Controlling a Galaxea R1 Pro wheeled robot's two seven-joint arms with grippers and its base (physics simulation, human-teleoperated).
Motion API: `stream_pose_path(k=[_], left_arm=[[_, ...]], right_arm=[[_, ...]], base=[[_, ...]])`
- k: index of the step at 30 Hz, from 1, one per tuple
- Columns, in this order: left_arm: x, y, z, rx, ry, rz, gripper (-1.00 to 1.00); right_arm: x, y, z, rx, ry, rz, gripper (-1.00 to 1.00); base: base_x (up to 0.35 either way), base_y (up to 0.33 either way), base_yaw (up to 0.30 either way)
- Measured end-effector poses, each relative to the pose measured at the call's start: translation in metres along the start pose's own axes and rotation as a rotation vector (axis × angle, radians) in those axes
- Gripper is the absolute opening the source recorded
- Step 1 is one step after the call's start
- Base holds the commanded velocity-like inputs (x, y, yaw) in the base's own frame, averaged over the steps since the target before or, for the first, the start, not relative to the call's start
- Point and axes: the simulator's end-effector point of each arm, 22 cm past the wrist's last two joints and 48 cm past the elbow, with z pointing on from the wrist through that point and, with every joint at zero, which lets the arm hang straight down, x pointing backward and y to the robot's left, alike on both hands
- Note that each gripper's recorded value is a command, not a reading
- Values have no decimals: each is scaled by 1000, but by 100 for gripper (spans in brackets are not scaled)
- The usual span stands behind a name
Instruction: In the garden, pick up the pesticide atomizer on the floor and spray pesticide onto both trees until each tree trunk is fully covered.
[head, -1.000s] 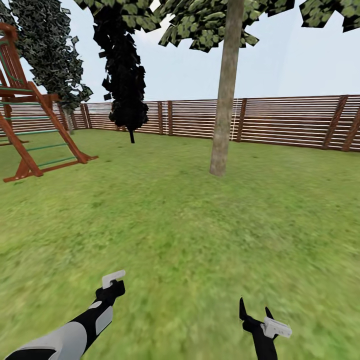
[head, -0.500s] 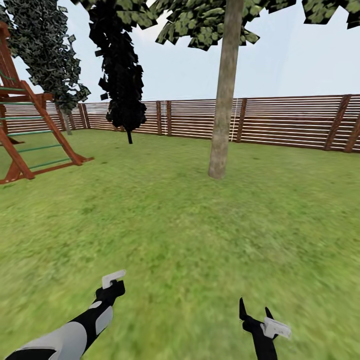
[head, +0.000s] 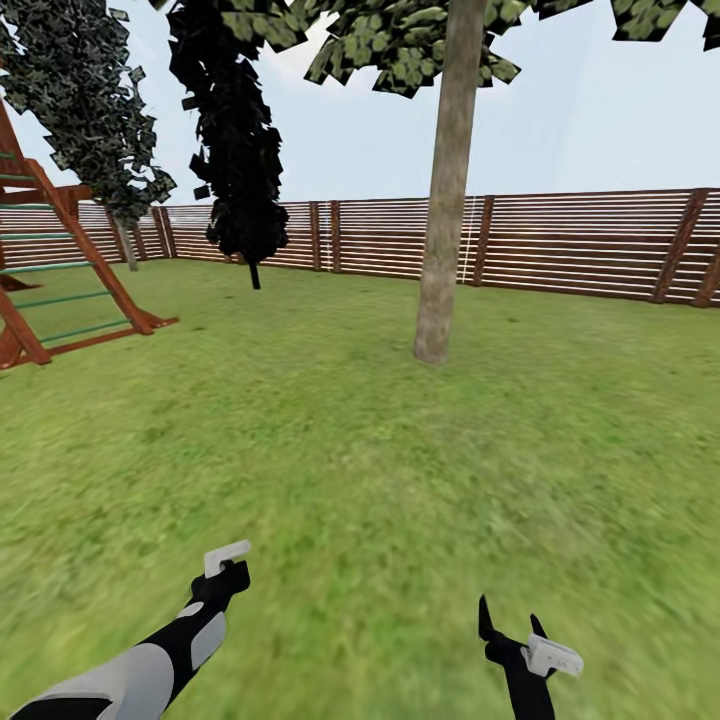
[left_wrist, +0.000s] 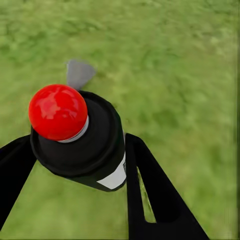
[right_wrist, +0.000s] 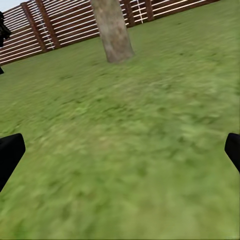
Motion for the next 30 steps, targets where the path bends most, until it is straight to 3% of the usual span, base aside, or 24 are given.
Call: stream_pose_path(k=[30], left_arm=[[0, 0, 0, 0, 0, 0, -100]], right_arm=[[0, 0, 0, 0, 0, 0, 100]], base=[[332, -130, 0]])
